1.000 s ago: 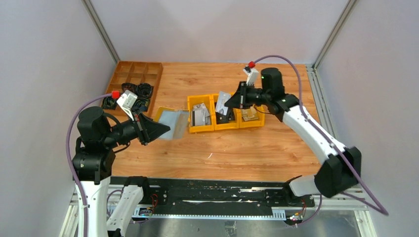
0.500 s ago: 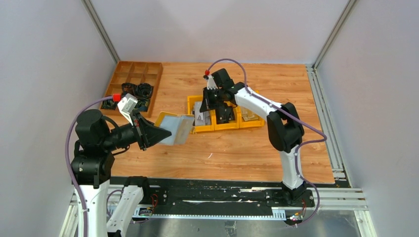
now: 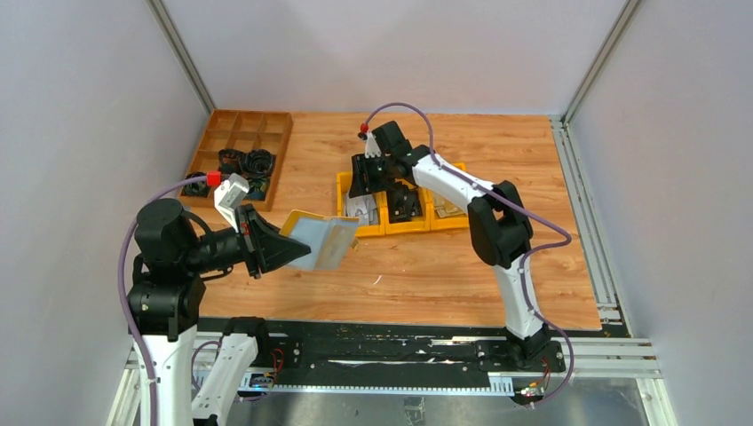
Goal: Take the credit cards out of the card holder
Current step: Place the credit card in the storage box, then place the card holder at the center of the board.
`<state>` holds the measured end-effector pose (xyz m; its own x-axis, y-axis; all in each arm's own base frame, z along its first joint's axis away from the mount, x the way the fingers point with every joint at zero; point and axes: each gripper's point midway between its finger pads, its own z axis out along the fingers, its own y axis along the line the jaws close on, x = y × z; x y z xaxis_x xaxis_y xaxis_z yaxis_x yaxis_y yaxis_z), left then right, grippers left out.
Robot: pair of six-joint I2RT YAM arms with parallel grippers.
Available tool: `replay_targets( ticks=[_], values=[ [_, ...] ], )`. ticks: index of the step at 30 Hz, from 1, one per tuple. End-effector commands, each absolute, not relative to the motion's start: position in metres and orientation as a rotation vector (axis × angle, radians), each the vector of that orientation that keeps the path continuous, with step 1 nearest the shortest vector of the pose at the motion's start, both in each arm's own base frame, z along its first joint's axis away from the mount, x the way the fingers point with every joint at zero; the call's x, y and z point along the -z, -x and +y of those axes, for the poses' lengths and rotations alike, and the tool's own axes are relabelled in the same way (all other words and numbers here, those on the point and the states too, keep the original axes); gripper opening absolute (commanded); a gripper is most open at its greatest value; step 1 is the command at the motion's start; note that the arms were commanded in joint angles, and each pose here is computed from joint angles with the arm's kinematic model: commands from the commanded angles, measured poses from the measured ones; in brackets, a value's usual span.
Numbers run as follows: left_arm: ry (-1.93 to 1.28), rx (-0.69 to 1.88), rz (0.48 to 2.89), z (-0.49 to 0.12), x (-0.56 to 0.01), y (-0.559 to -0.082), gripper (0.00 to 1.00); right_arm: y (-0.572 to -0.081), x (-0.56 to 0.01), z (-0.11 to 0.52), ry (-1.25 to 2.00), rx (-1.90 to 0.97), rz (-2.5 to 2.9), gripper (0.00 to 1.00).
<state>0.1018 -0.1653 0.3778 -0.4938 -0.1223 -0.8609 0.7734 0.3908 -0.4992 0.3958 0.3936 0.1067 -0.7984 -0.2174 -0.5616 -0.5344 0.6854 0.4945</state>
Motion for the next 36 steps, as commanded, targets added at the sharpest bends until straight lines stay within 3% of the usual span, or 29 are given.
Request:
replay_targets(
  ticks=[1,6,10,22,30,32,36],
  values=[
    [-0.62,1.309,1.734,-0.169,-0.373,-0.092,0.0,-0.388,-0.178,0.402,0.642,-0.97,2.232,0.58],
    [-0.62,1.352,1.775,-0.17,-0.354,-0.101,0.01,-0.37,-0.25,0.382,0.661,-1.005,2.081,0.68],
    [-0.64,1.395,1.858,-0.178,-0.331,-0.113,0.03,-0.358,-0.273,0.355,0.609,-1.02,2.035,0.7],
    [-1.038,1.195,2.31,-0.206,-0.198,-0.141,0.0,-0.332,-0.239,0.241,0.323,-0.882,2.153,0.71],
    [-1.325,0.889,2.382,-0.193,-0.128,-0.187,0.03,-0.307,-0.204,0.196,0.203,-0.753,2.233,0.75],
    [-1.337,0.78,2.396,-0.185,-0.109,-0.198,0.14,-0.304,-0.2,0.185,0.173,-0.706,2.232,0.79],
    [-1.335,0.595,2.305,-0.178,-0.095,-0.226,0.62,-0.3,-0.203,0.17,0.133,-0.632,2.205,0.84]
  ],
)
